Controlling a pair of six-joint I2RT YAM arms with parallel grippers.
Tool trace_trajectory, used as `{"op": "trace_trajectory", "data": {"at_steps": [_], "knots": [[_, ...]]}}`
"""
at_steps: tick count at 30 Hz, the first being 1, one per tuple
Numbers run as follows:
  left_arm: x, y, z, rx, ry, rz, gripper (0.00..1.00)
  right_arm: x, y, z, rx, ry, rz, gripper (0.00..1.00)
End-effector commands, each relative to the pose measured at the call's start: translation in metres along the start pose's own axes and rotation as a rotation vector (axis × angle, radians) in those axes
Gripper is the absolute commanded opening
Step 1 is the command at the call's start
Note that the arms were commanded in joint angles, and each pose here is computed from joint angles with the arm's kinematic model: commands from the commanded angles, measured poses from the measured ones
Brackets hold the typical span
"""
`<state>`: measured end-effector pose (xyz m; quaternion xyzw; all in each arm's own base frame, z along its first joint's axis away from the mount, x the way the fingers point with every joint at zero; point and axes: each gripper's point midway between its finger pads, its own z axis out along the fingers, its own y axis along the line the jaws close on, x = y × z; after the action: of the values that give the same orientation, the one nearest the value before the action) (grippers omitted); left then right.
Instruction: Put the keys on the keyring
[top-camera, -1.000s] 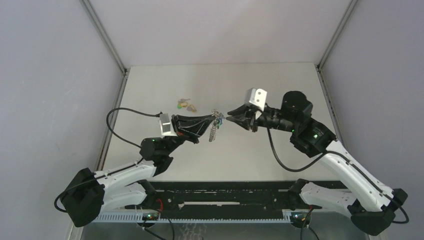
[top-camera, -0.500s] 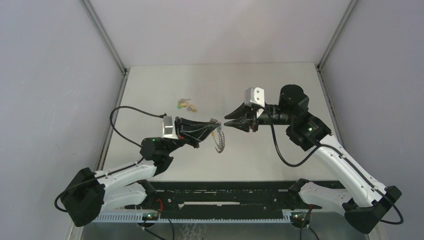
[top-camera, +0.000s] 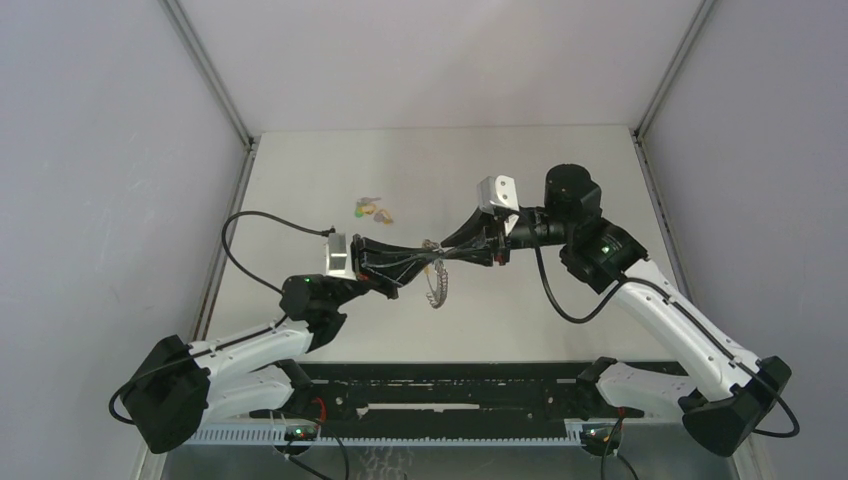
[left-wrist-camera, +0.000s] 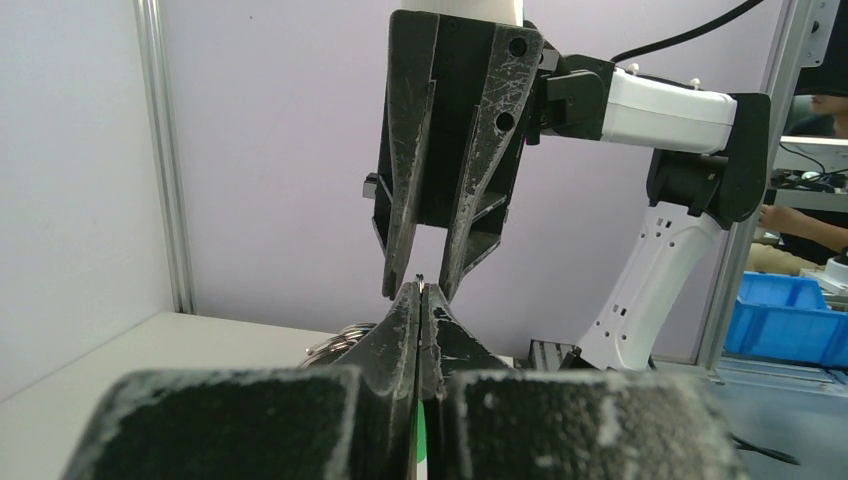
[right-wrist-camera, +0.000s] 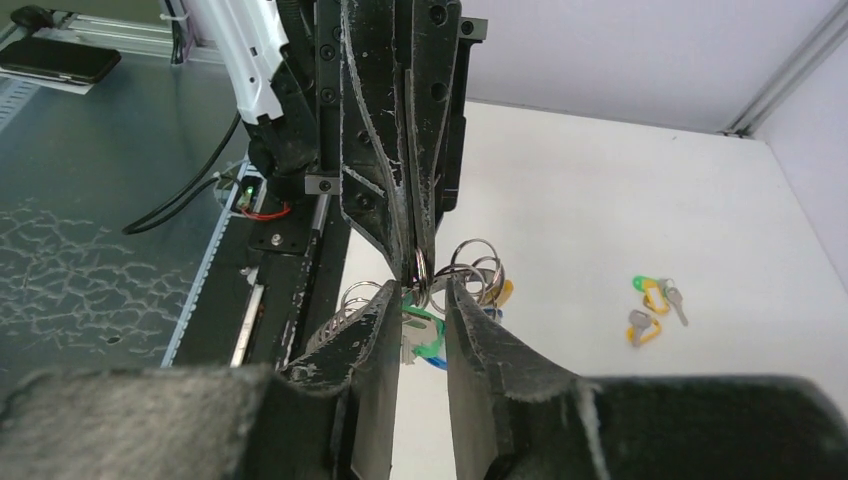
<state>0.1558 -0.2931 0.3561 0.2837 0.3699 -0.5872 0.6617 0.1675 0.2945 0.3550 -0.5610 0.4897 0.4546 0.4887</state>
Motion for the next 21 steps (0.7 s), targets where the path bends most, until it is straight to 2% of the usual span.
{"op": "trace_trajectory", "data": {"at_steps": [1,7,10,11,14,18,21], "knots": [[-0.043,-0.014,0.017,0.069,-0.115,0.05,0.0,-0.008,0.003,0.001,-0.032,-0.026,-0.006,0.21],[-0.042,-0.016,0.017,0.081,-0.111,0.048,0.0,-0.005,0.002,0.003,-0.039,-0.023,0.002,0.13],[-0.04,-0.016,0.016,0.079,-0.105,0.043,0.0,-0.006,0.0,0.002,-0.031,-0.024,0.001,0.0],[-0.038,-0.015,0.015,0.075,-0.102,0.043,0.01,-0.005,-0.001,0.0,-0.021,-0.021,0.003,0.0],[-0.031,-0.008,0.011,0.033,-0.084,0.051,0.11,-0.003,-0.005,-0.007,0.016,0.021,0.006,0.0],[-0.008,0.01,0.001,-0.06,-0.001,0.061,0.27,0.001,-0.016,-0.019,0.112,0.128,0.019,0.0],[0.007,0.019,-0.007,-0.11,0.062,0.075,0.34,0.006,-0.022,-0.029,0.156,0.228,0.036,0.0]]}}
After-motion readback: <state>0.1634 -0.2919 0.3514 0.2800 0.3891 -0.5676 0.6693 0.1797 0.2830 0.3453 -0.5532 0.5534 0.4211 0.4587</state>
